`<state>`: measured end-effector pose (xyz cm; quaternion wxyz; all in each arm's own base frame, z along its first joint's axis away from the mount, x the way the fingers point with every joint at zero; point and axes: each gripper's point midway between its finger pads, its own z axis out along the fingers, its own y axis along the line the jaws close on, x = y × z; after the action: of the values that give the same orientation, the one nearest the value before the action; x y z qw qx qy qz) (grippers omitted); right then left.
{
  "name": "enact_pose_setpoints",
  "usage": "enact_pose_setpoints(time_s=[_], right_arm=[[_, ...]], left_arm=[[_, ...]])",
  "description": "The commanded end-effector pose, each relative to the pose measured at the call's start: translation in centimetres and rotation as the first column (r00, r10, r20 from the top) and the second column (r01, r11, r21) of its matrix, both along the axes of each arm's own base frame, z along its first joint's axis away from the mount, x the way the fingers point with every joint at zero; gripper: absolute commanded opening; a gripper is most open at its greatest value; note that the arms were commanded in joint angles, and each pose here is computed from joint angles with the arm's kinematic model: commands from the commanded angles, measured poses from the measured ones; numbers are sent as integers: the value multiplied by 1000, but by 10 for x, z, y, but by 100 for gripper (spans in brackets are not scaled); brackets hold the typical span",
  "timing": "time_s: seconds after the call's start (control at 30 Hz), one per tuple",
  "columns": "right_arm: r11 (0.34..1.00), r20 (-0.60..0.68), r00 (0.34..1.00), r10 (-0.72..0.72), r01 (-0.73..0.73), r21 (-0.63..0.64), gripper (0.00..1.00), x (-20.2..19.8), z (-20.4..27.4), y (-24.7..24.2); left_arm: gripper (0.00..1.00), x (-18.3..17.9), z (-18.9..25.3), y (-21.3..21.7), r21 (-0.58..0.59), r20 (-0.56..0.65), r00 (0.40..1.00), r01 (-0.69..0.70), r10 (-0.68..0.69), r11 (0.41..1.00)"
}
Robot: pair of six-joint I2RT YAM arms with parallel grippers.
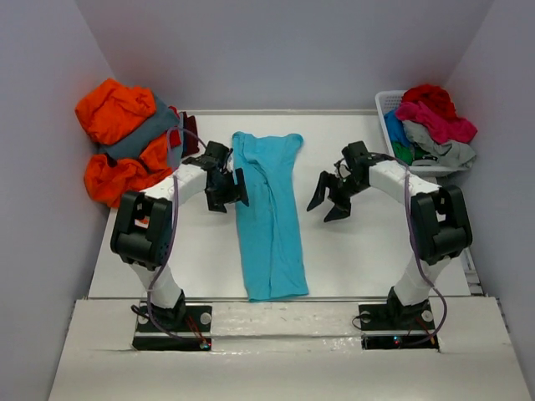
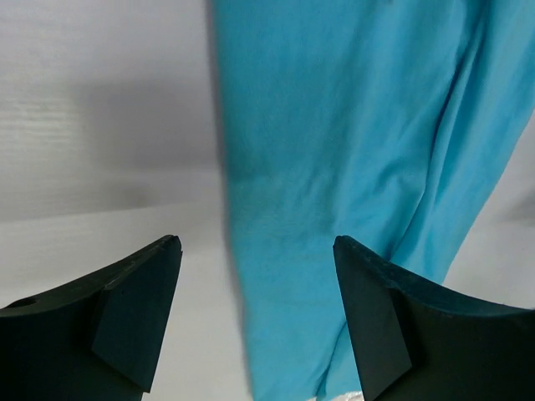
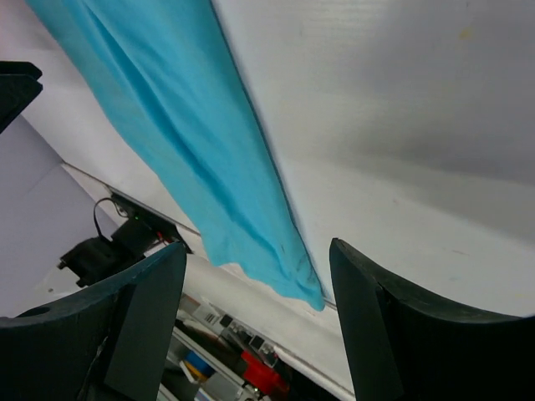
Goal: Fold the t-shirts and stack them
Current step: Pick up the rectangle-folded T-shirt from the center of the board.
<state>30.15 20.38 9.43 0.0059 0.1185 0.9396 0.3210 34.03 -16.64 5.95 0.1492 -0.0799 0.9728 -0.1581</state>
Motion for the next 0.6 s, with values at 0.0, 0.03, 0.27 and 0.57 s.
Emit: enact_pose_setpoints(time_s=[0.0,0.03,0.27,0.57], right_arm=[[999,19,999,34,-35,40,75,-24,2,7],[998,-8,998,57,-56,39,75,-40,-5,10],[991,-63,990,125,-122,50,75,-99,-17,18],[984,-116,980,162,-151,97,75,-145,-27,23]], left_arm=[[85,-39,8,-9,-89,-28,999,16,-18,996],[85,-47,14,-12,-103,-21,999,26,-28,994],[85,-105,15,-7,-154,-59,998,25,-34,988],[86,-176,-1,-16,-276,-171,981,44,-94,960]])
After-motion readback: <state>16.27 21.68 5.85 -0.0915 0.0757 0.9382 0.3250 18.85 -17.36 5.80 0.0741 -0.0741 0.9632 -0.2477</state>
